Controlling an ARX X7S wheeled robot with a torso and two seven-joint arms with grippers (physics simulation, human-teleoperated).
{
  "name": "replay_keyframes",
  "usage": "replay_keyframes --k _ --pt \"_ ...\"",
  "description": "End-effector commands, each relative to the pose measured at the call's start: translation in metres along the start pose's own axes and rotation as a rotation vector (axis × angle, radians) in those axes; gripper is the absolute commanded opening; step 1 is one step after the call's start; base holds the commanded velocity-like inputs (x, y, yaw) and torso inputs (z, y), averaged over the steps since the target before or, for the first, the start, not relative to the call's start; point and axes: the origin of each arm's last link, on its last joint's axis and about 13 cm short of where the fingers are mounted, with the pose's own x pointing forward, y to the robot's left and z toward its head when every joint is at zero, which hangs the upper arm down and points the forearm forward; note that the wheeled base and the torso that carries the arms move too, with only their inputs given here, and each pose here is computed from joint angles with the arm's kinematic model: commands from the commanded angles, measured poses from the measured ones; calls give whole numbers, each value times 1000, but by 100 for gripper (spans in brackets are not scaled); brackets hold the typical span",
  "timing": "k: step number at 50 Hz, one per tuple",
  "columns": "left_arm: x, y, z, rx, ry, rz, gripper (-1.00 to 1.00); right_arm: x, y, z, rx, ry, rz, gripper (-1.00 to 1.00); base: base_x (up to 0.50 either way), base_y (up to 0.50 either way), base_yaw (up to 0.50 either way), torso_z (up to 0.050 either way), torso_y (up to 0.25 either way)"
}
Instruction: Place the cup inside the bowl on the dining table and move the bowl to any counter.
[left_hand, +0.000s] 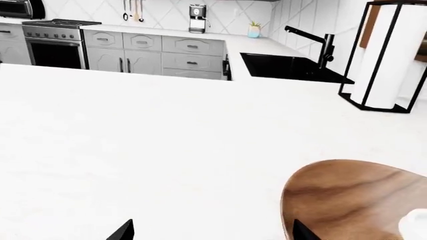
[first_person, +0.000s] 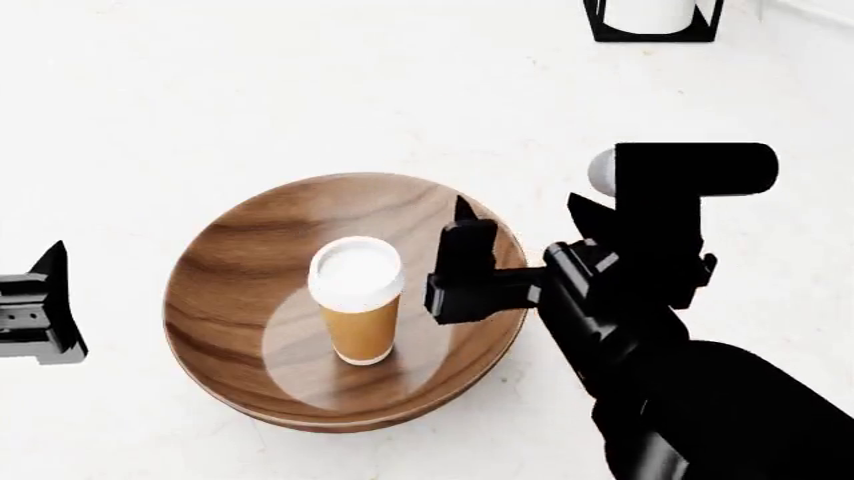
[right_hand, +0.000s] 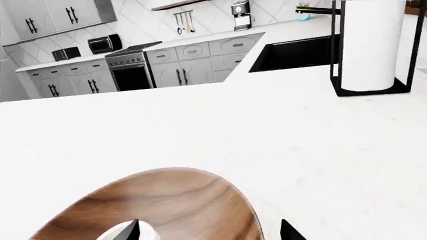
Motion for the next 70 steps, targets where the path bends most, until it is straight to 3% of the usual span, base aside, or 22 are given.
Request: replay_keyframes --k 1,12,15,23,30,41,50,57,70 --pt "2 -5 -3 -16 -1 -2 100 -30 -11 -9 55 9 -120 100 0 0 0 0 0" --pt "1 -5 -2 -9 -4 -5 100 -34 -10 -21 170 63 -122 100 0 0 0 0 0" --pt "1 -4 -4 -7 -1 -4 100 -30 -7 -21 241 60 -78 100 0 0 0 0 0" --pt "1 -5 -5 -7 2 -3 100 -19 -4 -18 324 63 -33 100 0 0 0 0 0" --pt "0 -5 -5 -8 0 1 100 -10 -5 -23 319 123 -32 100 0 0 0 0 0" --pt "-2 -10 -8 -11 4 0 100 -2 -12 -32 382 139 -39 100 0 0 0 0 0" --pt "-2 -8 -9 -13 4 1 100 4 -12 -36 350 198 -61 100 0 0 0 0 0" --pt "-1 4 -8 -18 4 4 100 6 -12 -34 362 250 -30 100 0 0 0 0 0" --pt "0 9 -6 -12 3 0 100 12 -16 -38 382 283 -48 100 0 0 0 0 0"
